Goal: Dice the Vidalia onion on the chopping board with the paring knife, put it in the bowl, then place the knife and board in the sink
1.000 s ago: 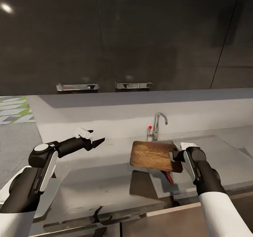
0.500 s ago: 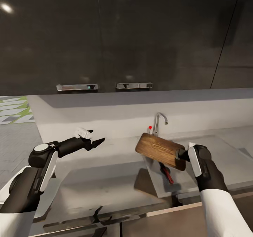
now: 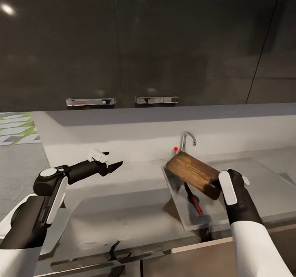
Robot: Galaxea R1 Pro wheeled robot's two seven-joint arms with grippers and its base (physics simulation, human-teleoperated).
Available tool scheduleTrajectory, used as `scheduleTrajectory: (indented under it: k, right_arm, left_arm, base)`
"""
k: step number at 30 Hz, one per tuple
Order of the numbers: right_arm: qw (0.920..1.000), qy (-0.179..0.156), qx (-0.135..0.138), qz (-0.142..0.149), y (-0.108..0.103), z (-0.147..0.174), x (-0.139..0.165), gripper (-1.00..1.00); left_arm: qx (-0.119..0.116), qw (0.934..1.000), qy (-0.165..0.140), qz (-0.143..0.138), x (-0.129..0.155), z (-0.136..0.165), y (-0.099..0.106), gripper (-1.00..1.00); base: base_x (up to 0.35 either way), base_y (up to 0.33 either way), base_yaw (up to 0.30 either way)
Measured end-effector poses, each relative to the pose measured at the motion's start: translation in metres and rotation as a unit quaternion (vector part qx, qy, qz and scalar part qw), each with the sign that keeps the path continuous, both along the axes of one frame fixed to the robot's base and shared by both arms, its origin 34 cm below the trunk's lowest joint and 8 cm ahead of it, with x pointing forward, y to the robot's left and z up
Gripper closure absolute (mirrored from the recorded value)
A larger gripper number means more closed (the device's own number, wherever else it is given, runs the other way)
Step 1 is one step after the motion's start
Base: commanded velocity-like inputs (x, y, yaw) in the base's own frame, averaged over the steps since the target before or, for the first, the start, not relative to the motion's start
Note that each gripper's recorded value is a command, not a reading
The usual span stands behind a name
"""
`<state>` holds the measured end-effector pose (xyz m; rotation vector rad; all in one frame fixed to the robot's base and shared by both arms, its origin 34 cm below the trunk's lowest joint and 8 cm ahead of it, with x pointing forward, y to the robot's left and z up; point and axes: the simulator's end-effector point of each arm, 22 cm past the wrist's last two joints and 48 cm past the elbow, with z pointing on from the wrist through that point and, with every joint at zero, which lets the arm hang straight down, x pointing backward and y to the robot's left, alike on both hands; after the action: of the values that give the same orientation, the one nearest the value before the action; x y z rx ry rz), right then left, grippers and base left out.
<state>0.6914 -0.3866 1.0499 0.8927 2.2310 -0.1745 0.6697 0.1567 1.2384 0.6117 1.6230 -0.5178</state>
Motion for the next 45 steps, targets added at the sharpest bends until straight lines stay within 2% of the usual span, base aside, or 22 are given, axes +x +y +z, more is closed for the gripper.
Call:
scheduleTrajectory:
  k: [1, 2, 3, 4, 5, 6, 7, 10, 15, 26, 31, 36, 41, 45]
  right_arm:
    - [0.9994, -0.018, 0.021, -0.021, 0.005, 0.0, 0.003, 1.0]
    - [0.9995, -0.01, 0.008, -0.028, -0.001, 0.0, -0.001, 1.0]
    - [0.9977, -0.015, 0.028, -0.06, 0.002, -0.007, -0.003, 1.0]
    - [0.9973, -0.006, 0.022, -0.07, -0.002, -0.01, -0.008, 1.0]
    - [0.9958, -0.008, 0.044, -0.08, 0.005, -0.016, -0.008, 1.0]
    - [0.9953, -0.001, 0.042, -0.088, 0.003, -0.019, -0.012, 1.0]
    - [0.9938, 0.001, 0.06, -0.093, 0.011, -0.026, -0.012, 1.0]
    - [0.9909, -0.004, 0.073, -0.113, 0.013, -0.031, -0.013, 1.0]
    - [0.9885, -0.005, 0.079, -0.129, 0.014, -0.036, -0.015, 1.0]
    - [0.9876, 0.001, 0.091, -0.128, 0.027, -0.044, -0.015, 1.0]
    - [0.9847, -0.009, 0.089, -0.15, 0.022, -0.044, -0.016, 1.0]
    - [0.9833, 0.001, 0.088, -0.159, 0.022, -0.051, -0.021, 1.0]
    - [0.9786, 0.004, 0.078, -0.191, 0.013, -0.052, -0.029, 1.0]
    - [0.9763, 0.006, 0.077, -0.202, 0.011, -0.053, -0.032, 1.0]
  left_arm:
    - [0.0, 1.0, 0.0, 0.0, 0.0, 0.0, 0.0, -1.0]
    - [0.0, 1.0, 0.0, 0.0, 0.0, 0.0, 0.0, -1.0]
    - [0.0, 1.0, 0.0, 0.0, 0.0, 0.0, 0.0, -1.0]
    - [0.0, 1.0, 0.0, 0.0, 0.0, 0.0, -0.001, -1.0]
    - [0.0, 1.0, 0.0, -0.001, 0.0, 0.0, -0.001, -1.0]
    - [0.0, 1.0, 0.0, -0.001, 0.0, 0.0, -0.001, -1.0]
    - [0.0, 1.0, 0.0, -0.001, 0.0, 0.0, -0.001, -1.0]
    - [0.0, 1.0, 0.0, -0.001, 0.0, 0.0, -0.001, -1.0]
    - [0.0, 1.0, 0.0, -0.001, 0.0, 0.0, -0.001, -1.0]
    - [0.0, 1.0, 0.0, 0.001, 0.0, 0.0, 0.0, -1.0]
    - [-0.001, 1.0, 0.0, 0.001, 0.0, 0.0, 0.001, -1.0]
    - [0.0, 1.0, 0.0, 0.001, 0.0, 0.0, 0.001, -1.0]
    - [0.0, 1.0, 0.0, 0.001, 0.0, 0.0, 0.001, -1.0]
    - [0.0, 1.0, 0.0, 0.001, 0.0, 0.0, 0.001, -1.0]
  base:
    - [0.0, 0.0, 0.0]
    - [0.0, 0.0, 0.0]
    - [0.0, 0.0, 0.0]
    - [0.0, 0.0, 0.0]
    - [0.0, 0.0, 0.0]
    - [0.0, 0.0, 0.0]
    - [0.0, 0.0, 0.0]
    - [0.0, 0.0, 0.0]
    - [0.0, 0.0, 0.0]
    - [0.0, 0.0, 0.0]
    - [0.0, 0.0, 0.0]
    - [0.0, 0.0, 0.0]
    - [0.0, 0.0, 0.0]
    - [0.0, 0.0, 0.0]
